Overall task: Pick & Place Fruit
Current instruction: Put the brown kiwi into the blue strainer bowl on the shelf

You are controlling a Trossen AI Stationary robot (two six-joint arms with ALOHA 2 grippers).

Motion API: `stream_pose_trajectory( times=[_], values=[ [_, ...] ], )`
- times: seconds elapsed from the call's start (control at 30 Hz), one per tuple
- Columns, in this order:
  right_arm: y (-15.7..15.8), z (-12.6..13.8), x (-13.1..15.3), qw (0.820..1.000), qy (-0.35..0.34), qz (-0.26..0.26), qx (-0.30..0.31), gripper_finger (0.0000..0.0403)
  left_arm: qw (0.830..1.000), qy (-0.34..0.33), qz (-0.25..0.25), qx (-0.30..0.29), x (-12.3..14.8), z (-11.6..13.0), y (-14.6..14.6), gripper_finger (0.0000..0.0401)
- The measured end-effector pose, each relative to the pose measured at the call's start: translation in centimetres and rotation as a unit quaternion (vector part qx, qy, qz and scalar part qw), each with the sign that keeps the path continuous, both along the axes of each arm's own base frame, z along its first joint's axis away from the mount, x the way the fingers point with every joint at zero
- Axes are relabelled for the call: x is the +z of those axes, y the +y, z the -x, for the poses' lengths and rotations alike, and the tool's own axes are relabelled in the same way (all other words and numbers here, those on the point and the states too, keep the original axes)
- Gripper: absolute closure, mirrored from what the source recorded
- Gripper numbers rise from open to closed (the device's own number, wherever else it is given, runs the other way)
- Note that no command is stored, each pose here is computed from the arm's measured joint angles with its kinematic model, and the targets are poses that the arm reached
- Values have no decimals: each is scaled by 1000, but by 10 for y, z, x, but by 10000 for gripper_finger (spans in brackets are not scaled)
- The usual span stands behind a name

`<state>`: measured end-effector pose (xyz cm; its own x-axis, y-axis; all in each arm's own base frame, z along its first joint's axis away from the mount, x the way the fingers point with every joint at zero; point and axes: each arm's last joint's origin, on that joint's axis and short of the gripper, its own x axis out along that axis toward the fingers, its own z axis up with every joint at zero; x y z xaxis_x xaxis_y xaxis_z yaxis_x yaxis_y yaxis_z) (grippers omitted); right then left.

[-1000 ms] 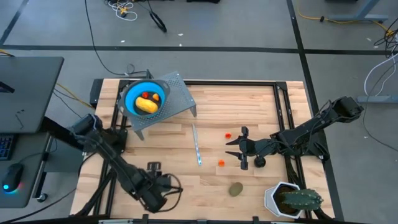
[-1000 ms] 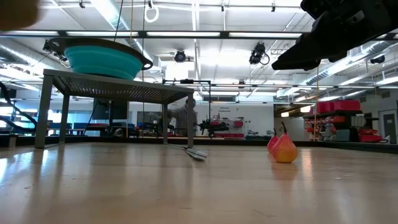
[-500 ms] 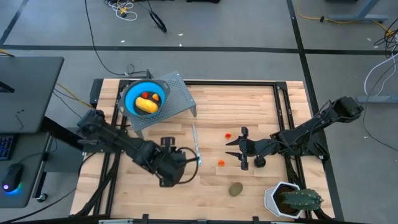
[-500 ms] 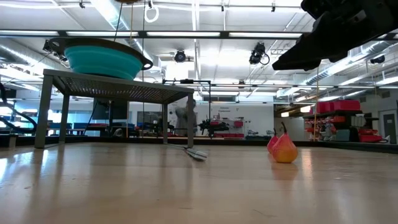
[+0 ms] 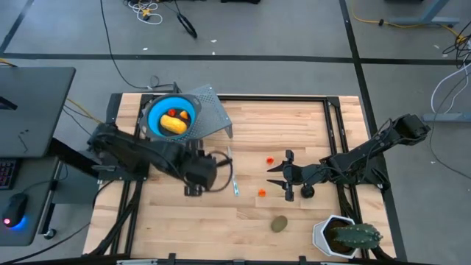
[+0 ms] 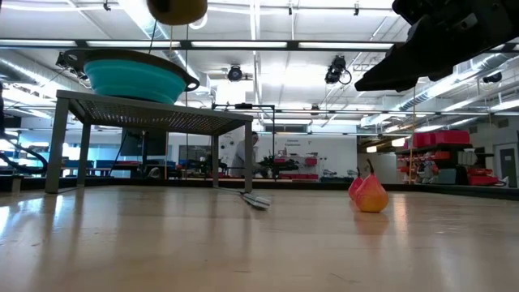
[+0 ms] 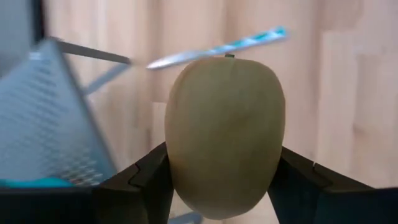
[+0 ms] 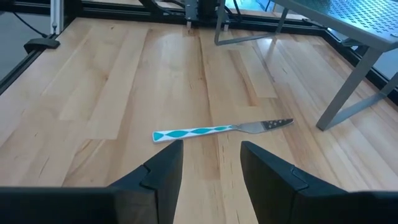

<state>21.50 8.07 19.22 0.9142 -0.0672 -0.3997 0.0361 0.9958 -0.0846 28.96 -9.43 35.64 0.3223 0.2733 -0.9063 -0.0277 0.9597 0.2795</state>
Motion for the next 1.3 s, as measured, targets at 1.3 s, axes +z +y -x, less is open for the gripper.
stream_pose_trajectory(
  times=[1.3],
  values=[
    [0,-1,3,1000,-17,3,-2,233,950,-55,-101,291,30,73,181,141]
  ],
)
